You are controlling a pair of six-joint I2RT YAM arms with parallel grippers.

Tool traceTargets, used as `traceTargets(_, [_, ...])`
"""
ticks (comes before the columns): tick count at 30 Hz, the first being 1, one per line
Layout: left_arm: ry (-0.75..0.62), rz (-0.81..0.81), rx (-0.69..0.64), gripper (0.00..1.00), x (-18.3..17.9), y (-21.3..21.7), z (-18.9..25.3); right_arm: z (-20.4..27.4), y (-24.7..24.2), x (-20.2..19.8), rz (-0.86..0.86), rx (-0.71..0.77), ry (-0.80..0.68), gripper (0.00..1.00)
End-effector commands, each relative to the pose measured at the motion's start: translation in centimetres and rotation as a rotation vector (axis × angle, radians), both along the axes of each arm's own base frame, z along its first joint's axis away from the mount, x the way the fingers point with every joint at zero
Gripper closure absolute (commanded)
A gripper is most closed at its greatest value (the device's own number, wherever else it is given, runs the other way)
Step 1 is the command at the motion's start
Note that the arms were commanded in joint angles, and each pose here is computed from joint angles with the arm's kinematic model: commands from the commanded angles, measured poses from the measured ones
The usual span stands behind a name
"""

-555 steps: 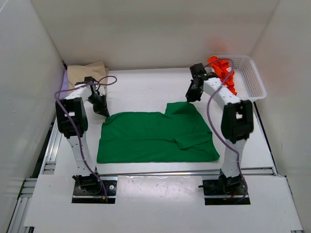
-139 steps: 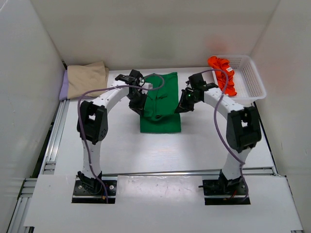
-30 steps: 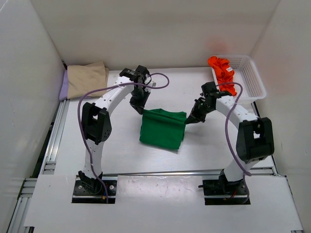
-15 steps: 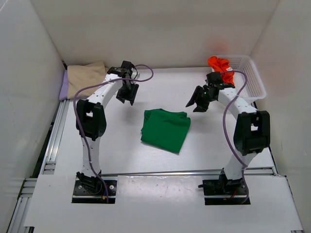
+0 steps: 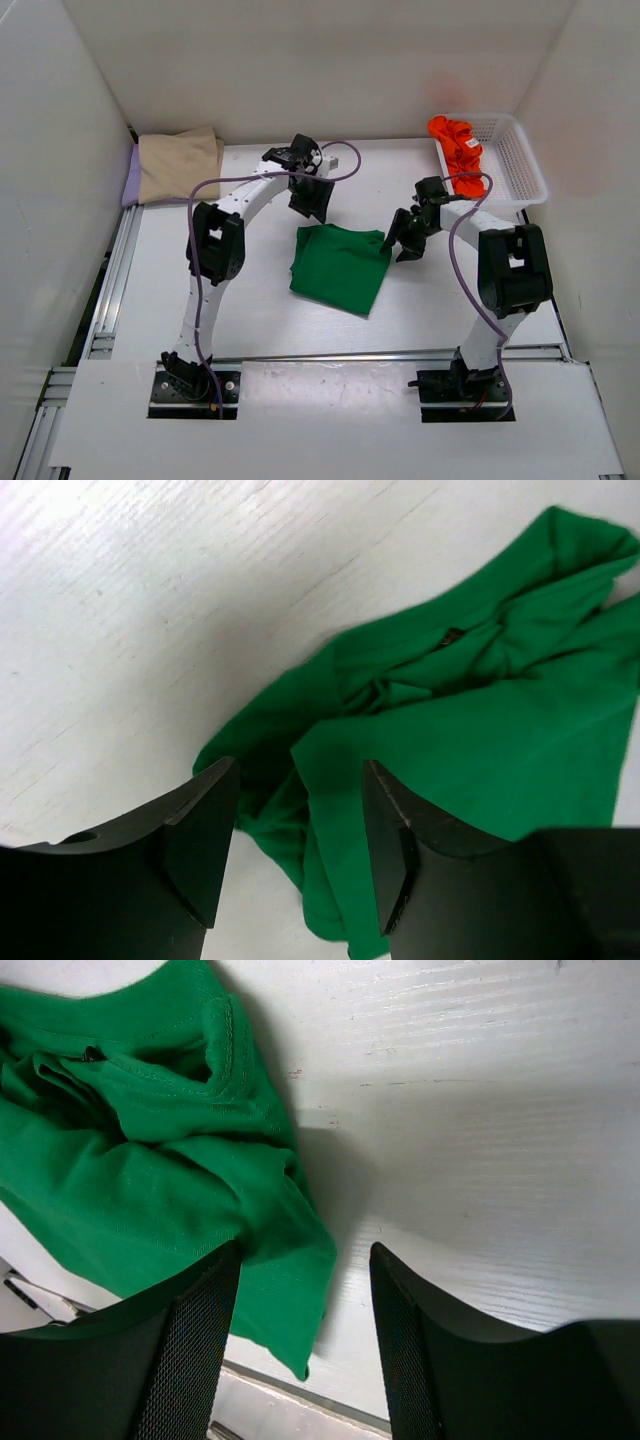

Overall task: Fold and stack the t-shirts
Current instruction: Fold the long partially folded tshirt into a neat square

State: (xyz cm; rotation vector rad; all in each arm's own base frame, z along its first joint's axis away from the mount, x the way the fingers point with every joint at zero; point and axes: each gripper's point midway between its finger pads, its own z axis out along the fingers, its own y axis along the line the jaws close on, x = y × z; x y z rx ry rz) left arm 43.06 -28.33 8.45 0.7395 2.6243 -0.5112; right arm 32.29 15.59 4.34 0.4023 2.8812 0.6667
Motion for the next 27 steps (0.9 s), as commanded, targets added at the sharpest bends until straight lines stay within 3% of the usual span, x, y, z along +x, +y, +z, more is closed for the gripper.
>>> traceTargets(1, [0.02,-0.011,-0.041,0.37,0.3,-0.3,-0.2,0.1,0.5,1.3,0.008,0.031,-0.054,0.41])
traceTargets(4, [0.05,-0.01,-0.026,0.37,0.0,-0.1,-1.7,-0.5,0.7,1.3,0.012,0.04,-0.04,0.41])
traceTargets(9, [0.092,-0.055,-0.113,0.51,-1.7,-1.2,0.0,-0.5,1.0,1.7,0.016,0.051,-0.045,0.42])
traceTargets(16, [0.133,-0.086,-0.17,0.56,-3.7,-1.5,1.2,-0.7,1.2,1.7,0.012,0.063,-0.039,0.63])
traceTargets(19, [0.171,-0.086,-0.162,0.57,-4.4,-1.3,0.4,-0.7,1.2,1.7,0.012,0.063,-0.039,0.65])
traceTargets(22, [0.19,-0.089,-0.165,0.78,-4.8,-1.3,0.5,-0.7,1.2,1.7,0.012,0.063,-0.039,0.72])
traceTargets(23, [0.19,-0.089,-0.165,0.9,-4.8,-1.3,0.5,-0.7,1.2,1.7,0.012,0.063,-0.039,0.78])
traceTargets(27, [0.151,-0.094,-0.183,0.9,-4.6,-1.4,2.3,-0.9,1.1,1.4,0.012,0.061,-0.03,0.93])
